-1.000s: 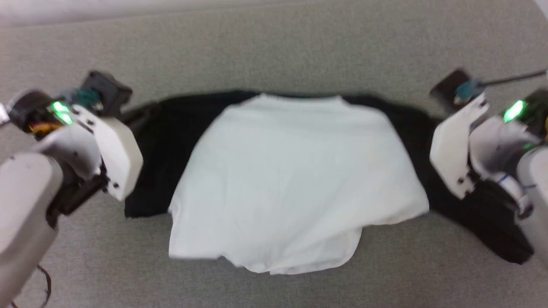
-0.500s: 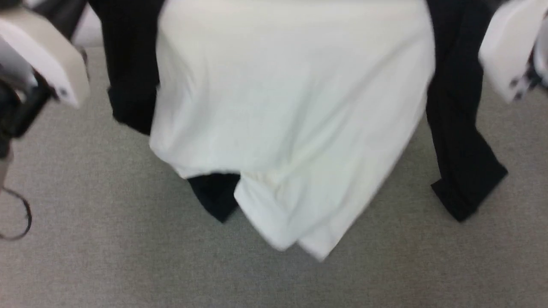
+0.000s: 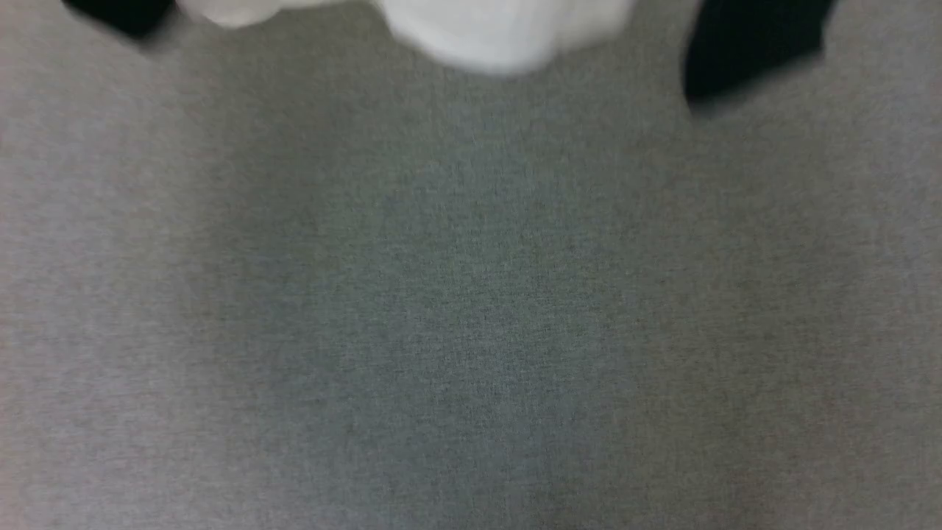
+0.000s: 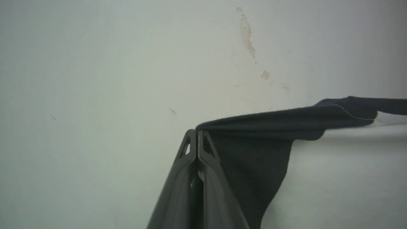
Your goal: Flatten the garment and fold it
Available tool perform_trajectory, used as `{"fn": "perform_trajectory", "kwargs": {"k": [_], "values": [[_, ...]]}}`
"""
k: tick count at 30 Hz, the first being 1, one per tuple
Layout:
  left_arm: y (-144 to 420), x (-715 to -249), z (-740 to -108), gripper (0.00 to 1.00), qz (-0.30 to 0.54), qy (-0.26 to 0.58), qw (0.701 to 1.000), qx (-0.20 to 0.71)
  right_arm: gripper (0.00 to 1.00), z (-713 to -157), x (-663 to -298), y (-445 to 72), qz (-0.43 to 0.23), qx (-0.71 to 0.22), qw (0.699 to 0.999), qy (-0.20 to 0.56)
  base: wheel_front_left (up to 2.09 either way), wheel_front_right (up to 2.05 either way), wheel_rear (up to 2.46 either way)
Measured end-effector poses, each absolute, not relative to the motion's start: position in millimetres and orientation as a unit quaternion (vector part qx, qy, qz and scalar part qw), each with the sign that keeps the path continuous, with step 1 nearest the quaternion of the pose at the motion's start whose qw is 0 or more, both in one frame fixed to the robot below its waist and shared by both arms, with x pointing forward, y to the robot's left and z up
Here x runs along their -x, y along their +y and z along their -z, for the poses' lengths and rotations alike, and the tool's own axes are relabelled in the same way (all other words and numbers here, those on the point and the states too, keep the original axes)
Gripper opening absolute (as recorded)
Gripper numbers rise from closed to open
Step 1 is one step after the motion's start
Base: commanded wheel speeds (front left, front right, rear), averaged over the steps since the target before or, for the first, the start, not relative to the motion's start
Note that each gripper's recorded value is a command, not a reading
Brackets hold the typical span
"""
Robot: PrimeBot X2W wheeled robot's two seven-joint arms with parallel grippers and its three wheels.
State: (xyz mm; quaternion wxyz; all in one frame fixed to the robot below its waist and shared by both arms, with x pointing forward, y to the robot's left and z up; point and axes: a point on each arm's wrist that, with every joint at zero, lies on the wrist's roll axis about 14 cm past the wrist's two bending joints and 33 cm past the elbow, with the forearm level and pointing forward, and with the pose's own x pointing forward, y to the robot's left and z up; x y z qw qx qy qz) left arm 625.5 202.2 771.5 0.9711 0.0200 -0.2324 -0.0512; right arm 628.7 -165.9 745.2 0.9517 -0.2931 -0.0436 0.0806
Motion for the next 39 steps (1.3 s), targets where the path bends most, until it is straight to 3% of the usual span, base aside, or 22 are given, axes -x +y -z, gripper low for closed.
{"fn": "perform_trajectory", "kwargs": {"k": [8, 13, 18, 25, 32, 39], "values": [[201, -661, -774, 0.00, 0.030, -0.314, 0.948, 0.027, 0.00, -774, -672, -168, -0.046, 0.301, 0.941, -0.148, 0.00, 0.00, 0.00], [199, -688, -726, 0.00, 0.029, -0.275, 0.961, 0.013, 0.00, -730, -698, -166, -0.062, 0.304, 0.942, -0.125, 0.00, 0.00, 0.00], [198, -695, -644, 0.00, 0.043, -0.177, 0.983, -0.028, 0.00, -643, -702, -161, -0.110, 0.292, 0.949, -0.045, 0.00, 0.00, 0.00], [211, -652, -537, 0.00, 0.065, -0.008, 0.994, -0.089, 0.00, -544, -651, -142, -0.191, 0.242, 0.950, 0.060, 0.00, 0.00, 0.00], [199, -546, -447, 0.00, 0.086, 0.175, 0.981, -0.009, 0.00, -490, -567, -143, -0.229, 0.166, 0.949, 0.141, 0.00, 0.00, 0.00], [189, -439, -417, 0.00, 0.086, 0.283, 0.954, 0.053, 0.00, -471, -488, -157, -0.210, 0.106, 0.953, 0.191, 0.00, 0.00, 0.00]]}}
